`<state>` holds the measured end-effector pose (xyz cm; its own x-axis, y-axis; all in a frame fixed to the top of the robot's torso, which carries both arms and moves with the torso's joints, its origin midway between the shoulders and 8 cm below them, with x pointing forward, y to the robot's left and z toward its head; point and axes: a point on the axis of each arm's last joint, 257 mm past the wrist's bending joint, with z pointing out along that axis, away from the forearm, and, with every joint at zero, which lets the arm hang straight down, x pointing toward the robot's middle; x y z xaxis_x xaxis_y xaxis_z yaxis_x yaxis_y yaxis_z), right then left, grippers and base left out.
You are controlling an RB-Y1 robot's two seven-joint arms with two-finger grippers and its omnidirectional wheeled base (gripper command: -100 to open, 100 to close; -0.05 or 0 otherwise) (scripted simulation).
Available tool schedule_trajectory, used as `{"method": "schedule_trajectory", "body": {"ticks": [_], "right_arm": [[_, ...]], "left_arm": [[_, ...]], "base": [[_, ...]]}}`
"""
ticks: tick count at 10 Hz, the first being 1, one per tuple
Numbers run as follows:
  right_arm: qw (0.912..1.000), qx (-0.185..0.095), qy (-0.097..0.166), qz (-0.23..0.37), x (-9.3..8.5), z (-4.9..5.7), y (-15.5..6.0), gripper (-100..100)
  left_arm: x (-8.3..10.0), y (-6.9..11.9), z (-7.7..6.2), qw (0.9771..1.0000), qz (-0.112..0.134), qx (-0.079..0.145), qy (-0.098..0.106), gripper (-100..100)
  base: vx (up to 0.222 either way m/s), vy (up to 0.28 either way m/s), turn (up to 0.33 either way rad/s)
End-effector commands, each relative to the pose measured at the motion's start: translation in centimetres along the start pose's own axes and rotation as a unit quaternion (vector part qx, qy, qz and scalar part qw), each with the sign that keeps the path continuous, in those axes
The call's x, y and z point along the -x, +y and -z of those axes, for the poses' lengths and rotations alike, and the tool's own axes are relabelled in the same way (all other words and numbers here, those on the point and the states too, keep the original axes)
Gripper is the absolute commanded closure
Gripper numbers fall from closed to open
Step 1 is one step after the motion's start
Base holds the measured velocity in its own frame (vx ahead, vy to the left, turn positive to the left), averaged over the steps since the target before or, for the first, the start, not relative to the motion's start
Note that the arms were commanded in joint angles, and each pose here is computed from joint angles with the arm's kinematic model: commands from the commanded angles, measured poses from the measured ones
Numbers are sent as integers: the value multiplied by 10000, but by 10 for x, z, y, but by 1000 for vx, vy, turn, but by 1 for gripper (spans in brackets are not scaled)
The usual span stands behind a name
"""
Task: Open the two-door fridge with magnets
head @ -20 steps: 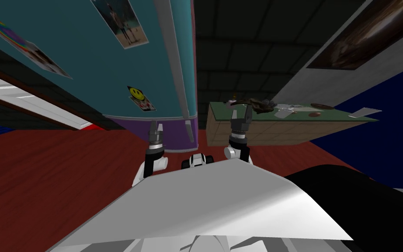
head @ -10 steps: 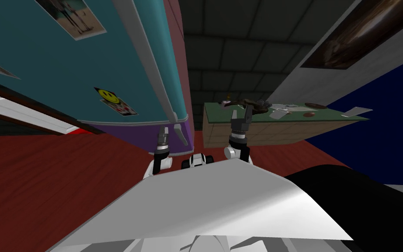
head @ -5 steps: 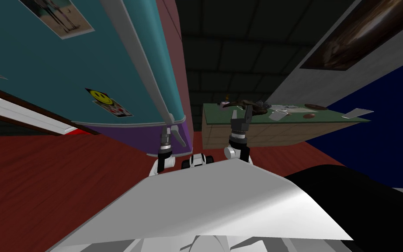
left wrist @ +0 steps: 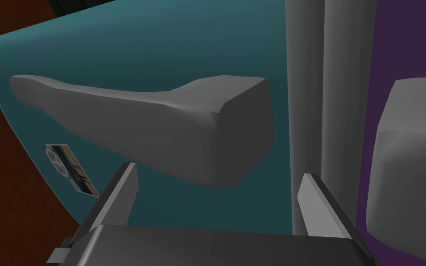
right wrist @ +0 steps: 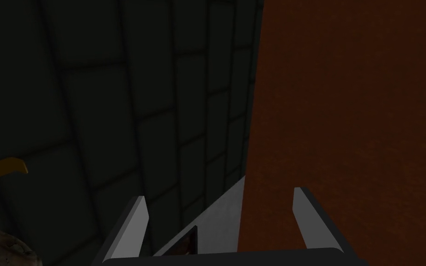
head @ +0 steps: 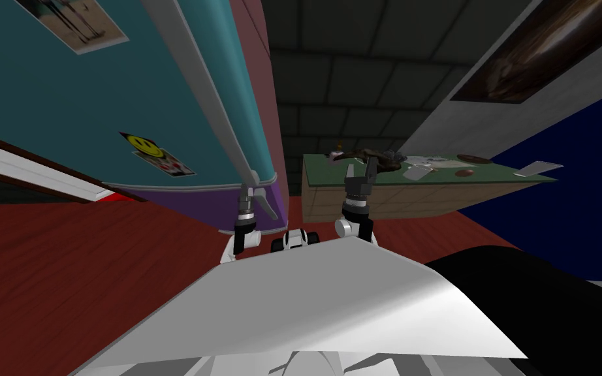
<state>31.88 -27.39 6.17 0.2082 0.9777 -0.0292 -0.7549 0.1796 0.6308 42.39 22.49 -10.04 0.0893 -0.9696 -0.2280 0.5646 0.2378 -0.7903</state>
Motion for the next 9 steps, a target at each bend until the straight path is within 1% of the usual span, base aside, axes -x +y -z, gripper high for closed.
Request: {"method": "schedule_trajectory", "body": {"ticks": [1, 3, 4, 5, 9], "right_arm": [[10000, 0, 0, 0, 0, 0, 0, 0], [10000, 0, 0, 0, 0, 0, 0, 0], [10000, 0, 0, 0, 0, 0, 0, 0], [10000, 0, 0, 0, 0, 0, 0, 0], [10000, 0, 0, -1, 0, 0, 0, 0]], "left_arm": [[-2, 4, 7, 10000, -1, 12, 9, 100], [-4, 8, 15, 10000, -4, 10, 19, 100], [-4, 7, 12, 10000, -2, 15, 15, 100], [-2, 11, 10, 9998, -122, 57, 140, -100], [2, 20, 0, 9986, -339, 229, 320, -100]], "base": [[-13, 0, -16], [-35, 0, -3], [-18, 1, -3], [-12, -10, 4], [-21, -24, 5]]}}
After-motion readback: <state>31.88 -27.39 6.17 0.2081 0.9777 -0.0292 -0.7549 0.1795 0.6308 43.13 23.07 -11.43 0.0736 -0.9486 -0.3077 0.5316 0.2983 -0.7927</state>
